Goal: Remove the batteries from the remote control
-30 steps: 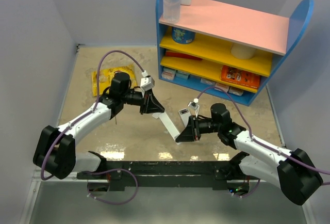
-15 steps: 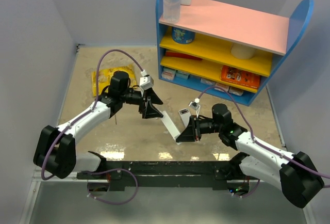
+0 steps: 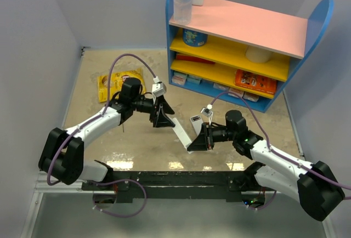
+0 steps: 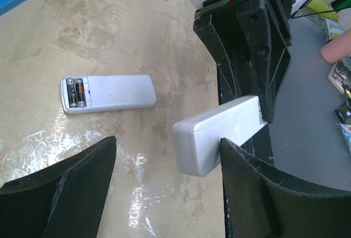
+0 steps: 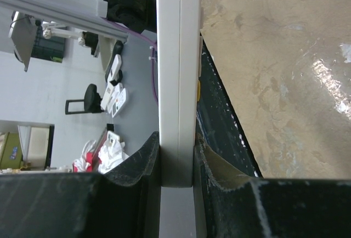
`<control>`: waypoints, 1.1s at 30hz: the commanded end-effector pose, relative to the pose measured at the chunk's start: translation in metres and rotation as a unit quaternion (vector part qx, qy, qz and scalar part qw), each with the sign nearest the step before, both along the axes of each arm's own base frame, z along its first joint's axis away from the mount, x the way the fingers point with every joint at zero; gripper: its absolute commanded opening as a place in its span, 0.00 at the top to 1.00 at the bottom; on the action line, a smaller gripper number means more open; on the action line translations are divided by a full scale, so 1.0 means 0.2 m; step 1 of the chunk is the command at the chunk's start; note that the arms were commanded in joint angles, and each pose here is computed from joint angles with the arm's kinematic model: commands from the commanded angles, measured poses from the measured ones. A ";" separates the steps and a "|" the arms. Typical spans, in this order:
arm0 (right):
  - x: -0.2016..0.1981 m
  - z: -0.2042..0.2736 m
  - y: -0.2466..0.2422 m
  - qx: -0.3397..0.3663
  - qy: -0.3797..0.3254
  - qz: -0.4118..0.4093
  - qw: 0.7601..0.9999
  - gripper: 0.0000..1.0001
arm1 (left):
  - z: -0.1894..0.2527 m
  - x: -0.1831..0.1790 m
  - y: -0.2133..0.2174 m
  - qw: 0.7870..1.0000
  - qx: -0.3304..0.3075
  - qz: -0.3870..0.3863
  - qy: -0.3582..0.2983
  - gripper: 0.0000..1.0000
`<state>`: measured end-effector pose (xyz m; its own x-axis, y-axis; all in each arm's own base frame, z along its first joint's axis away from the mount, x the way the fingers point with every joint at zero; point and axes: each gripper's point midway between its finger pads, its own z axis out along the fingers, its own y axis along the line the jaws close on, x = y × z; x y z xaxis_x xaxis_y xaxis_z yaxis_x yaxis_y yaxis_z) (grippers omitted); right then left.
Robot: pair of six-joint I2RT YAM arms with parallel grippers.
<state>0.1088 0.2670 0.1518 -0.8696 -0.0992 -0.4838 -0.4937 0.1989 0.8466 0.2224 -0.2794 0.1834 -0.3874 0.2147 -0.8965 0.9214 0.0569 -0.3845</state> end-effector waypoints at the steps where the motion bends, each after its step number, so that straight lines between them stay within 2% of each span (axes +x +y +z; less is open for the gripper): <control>1: 0.00 0.15 0.03 0.037 -0.041 0.020 0.998 1.00 | 0.03 0.04 -0.02 0.999 -0.003 -0.008 -0.031 0.21; 4: 0.00 0.14 0.02 0.036 -0.041 0.019 0.998 1.00 | 0.03 0.02 -0.02 0.999 -0.004 -0.015 -0.036 0.27; 8: -0.01 0.12 0.02 0.034 -0.038 0.023 0.998 1.00 | 0.04 0.00 -0.02 0.999 -0.011 -0.031 -0.035 0.44; 10: -0.01 0.12 0.02 0.034 -0.039 0.024 0.998 1.00 | 0.04 0.00 -0.02 0.999 -0.013 -0.039 -0.034 0.48; 13: -0.02 0.11 0.02 0.032 -0.040 0.027 0.998 1.00 | 0.02 -0.01 -0.02 0.999 -0.008 -0.046 -0.023 0.64; 14: -0.02 0.10 0.01 0.031 -0.039 0.027 0.998 1.00 | 0.04 0.00 -0.03 0.999 -0.009 -0.047 -0.025 0.72; 16: -0.03 0.09 0.01 0.032 -0.038 0.029 0.998 1.00 | 0.02 0.00 -0.03 0.999 -0.006 -0.049 -0.021 0.79; 17: -0.03 0.09 0.01 0.031 -0.037 0.029 0.998 1.00 | 0.03 0.01 -0.03 0.999 -0.005 -0.048 -0.021 0.86; 20: -0.04 0.09 0.00 0.033 -0.038 0.029 0.998 1.00 | 0.01 0.02 -0.03 0.999 0.003 -0.046 -0.021 0.98; 22: -0.04 0.09 0.00 0.032 -0.038 0.029 0.998 1.00 | 0.00 0.02 -0.02 0.999 0.010 -0.044 -0.018 1.00; 23: -0.04 0.09 0.00 0.031 -0.040 0.028 0.998 1.00 | 0.00 0.03 -0.02 0.999 0.011 -0.041 -0.018 0.96; 24: -0.04 0.08 0.00 0.028 -0.037 0.027 0.999 1.00 | 0.01 0.03 -0.02 0.999 0.013 -0.039 -0.015 0.88; 25: -0.03 0.08 0.00 0.025 -0.038 0.022 0.999 1.00 | 0.00 0.05 -0.02 0.999 0.019 -0.026 -0.015 0.74; 26: -0.03 0.08 0.00 0.023 -0.040 0.021 0.999 1.00 | 0.02 0.06 -0.02 0.999 0.022 -0.019 -0.016 0.50; 28: -0.02 0.08 0.00 0.022 -0.039 0.018 0.999 1.00 | 0.03 0.06 -0.02 1.000 0.020 -0.012 -0.004 0.39; 31: 0.00 0.10 0.01 0.023 -0.047 0.013 0.999 1.00 | 0.07 0.05 -0.03 1.000 0.007 0.000 0.016 0.00; 33: 0.02 0.10 0.01 0.022 -0.051 0.006 0.998 1.00 | 0.10 0.03 -0.03 0.999 0.001 0.005 0.044 0.00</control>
<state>0.1041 0.2627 0.1441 -0.8805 -0.1088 -0.4613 -0.4739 0.2219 0.8522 0.2273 -0.2813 0.1796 -0.4433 0.2650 -0.8563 0.8940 0.0613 -0.4438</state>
